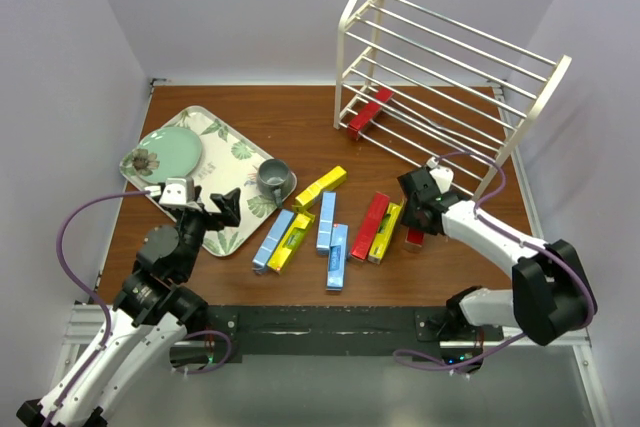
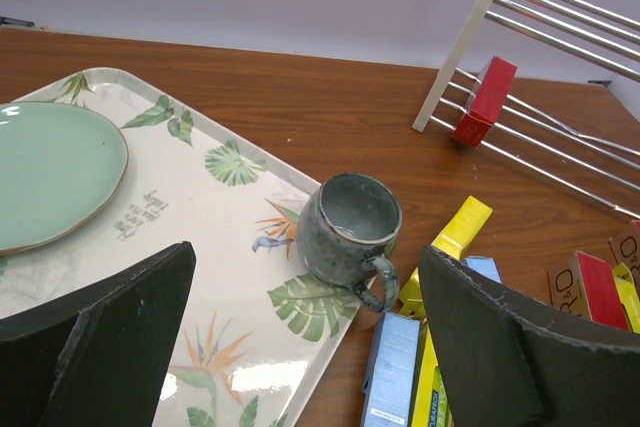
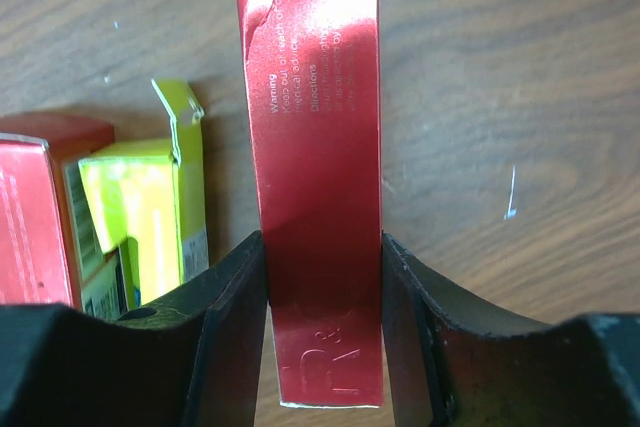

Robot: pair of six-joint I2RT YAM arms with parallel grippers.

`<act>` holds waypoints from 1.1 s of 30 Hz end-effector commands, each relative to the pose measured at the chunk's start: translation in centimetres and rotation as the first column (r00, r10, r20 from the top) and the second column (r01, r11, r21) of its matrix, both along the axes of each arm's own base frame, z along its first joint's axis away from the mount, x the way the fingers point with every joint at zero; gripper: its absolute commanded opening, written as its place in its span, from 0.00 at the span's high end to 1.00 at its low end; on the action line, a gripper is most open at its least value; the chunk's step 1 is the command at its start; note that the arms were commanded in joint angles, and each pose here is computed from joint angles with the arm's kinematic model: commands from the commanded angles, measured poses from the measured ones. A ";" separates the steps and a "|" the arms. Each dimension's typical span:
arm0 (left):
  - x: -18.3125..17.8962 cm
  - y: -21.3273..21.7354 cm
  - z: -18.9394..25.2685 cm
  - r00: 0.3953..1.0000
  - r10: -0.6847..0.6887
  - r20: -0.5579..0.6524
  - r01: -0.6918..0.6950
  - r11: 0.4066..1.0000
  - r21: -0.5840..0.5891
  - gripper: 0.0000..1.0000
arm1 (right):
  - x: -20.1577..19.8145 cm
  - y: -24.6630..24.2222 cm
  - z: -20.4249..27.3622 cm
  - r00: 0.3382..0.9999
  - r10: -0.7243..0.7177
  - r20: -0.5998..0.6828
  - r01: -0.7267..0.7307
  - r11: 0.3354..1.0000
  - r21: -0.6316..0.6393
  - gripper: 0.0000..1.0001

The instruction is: Place and organize the toothpastes onto the shelf

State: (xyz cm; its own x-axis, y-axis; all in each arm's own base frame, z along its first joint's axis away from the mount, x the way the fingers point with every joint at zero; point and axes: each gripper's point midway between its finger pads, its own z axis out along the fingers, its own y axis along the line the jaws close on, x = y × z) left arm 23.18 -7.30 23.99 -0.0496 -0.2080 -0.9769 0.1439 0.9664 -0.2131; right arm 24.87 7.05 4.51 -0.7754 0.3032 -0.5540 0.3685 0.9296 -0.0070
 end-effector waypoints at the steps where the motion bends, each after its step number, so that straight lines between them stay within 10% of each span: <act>1: 0.1 -0.3 0.7 1.000 -0.008 0.023 0.008 1.000 -0.005 0.01 | 2.0 0.3 1.7 0.998 0.035 0.049 -0.035 0.999 -0.010 0.48; 6: 0.1 -0.2 0.6 1.000 -0.006 0.022 0.006 1.000 -0.003 0.01 | -0.3 0.4 1.6 1.000 0.001 0.021 -0.002 0.999 0.054 0.32; 16: 0.2 -0.4 0.5 1.000 -0.012 0.019 0.012 1.000 -0.001 0.01 | -4.1 1.6 -0.1 0.999 0.042 -0.025 -0.038 0.992 0.119 0.31; 33: 0.3 -0.9 0.1 1.000 -0.026 0.001 0.026 1.000 0.010 0.02 | -3.3 1.6 0.8 0.998 0.048 0.044 -0.051 0.996 0.070 0.67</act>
State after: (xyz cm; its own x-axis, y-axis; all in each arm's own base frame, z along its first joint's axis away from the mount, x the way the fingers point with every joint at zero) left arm 23.40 -7.84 23.32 -0.0781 -0.1910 -0.9785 0.1529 0.9676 -0.2010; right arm 20.62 8.73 3.49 -0.8043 0.2963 -0.5151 0.3136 0.9479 0.0557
